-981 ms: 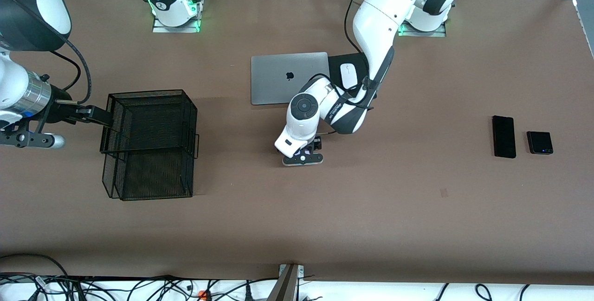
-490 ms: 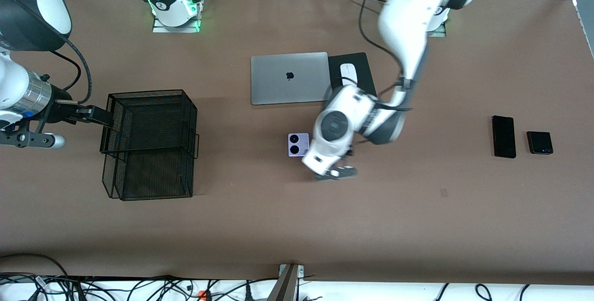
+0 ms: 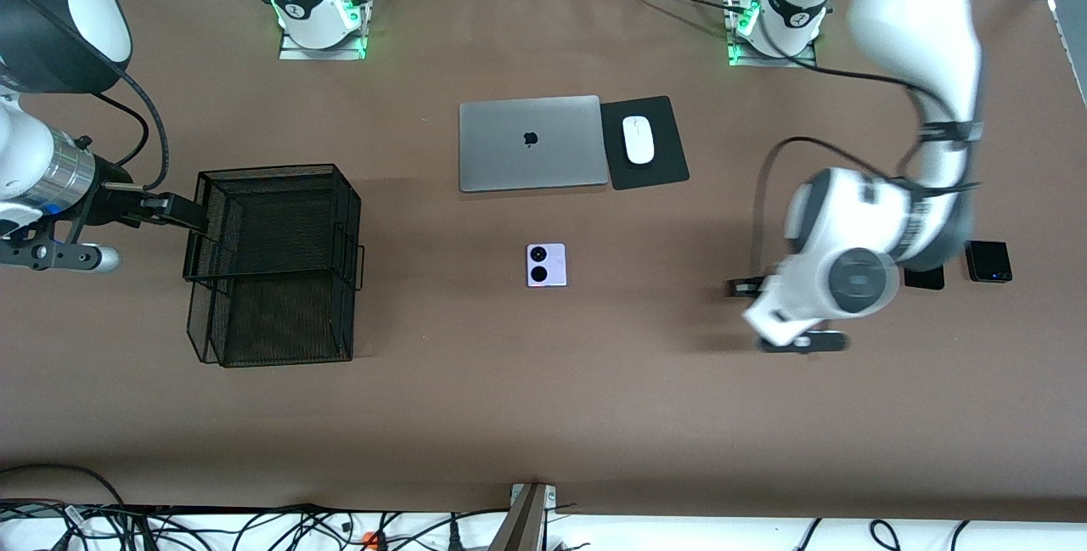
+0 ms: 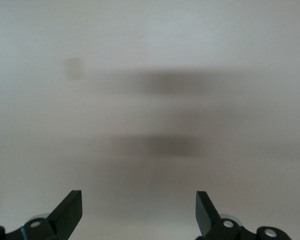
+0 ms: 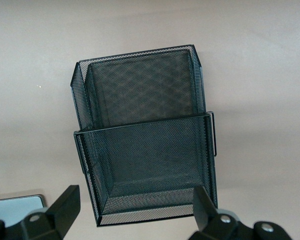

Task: Place phones with both arms
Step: 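Move the left gripper back to the black slab phone, then grasp the white phone with the right gripper while the left grasps the slab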

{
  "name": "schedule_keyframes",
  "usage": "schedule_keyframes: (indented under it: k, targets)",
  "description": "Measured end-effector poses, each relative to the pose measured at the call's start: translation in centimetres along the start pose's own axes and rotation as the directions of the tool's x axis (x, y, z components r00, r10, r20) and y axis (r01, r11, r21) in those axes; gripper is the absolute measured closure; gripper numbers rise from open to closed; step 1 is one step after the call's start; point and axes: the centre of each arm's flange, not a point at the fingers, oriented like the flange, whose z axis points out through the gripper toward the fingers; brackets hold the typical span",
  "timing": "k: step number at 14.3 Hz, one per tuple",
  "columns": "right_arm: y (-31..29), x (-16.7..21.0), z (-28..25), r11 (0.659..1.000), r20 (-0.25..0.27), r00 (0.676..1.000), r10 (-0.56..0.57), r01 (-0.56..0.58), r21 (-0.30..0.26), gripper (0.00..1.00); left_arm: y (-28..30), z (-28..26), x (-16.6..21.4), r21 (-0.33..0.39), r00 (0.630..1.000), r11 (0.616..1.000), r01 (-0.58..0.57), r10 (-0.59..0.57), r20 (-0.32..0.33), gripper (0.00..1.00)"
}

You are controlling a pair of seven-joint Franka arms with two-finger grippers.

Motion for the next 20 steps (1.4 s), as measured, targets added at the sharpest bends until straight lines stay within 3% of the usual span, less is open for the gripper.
schedule_keyframes:
  k: [4,9,13,17,20]
  targets:
    - [0.0,0.1,0.1,1.0,-0.003,1.0,0.0,0.0,0.001,0.0,-14.4,1.8,-0.6,0.016,0.991,0.992,-0.129,0.128,0.032,0.0]
    - [-2.0,-0.1,0.1,0.999,-0.006,0.999,-0.032,0.032,0.012,0.0,-27.3,6.7,-2.7,-0.003,0.983,0.986,-0.165,0.165,-0.076,0.0]
    - [-13.5,-1.0,3.5,0.995,-0.032,0.997,-0.076,0.078,0.055,0.0,-30.7,13.6,-5.3,0.008,0.973,0.984,-0.175,0.174,-0.154,0.0]
    - [-30.0,-4.2,10.8,0.993,-0.095,0.995,-0.042,0.052,0.106,0.0,-30.9,17.6,-7.5,0.002,0.973,0.985,-0.172,0.17,-0.158,0.0]
    - [-37.4,-6.0,16.5,0.992,-0.101,0.99,-0.094,0.102,0.072,0.0,-32.9,19.3,-9.0,-0.004,0.976,0.991,-0.136,0.133,-0.172,0.0]
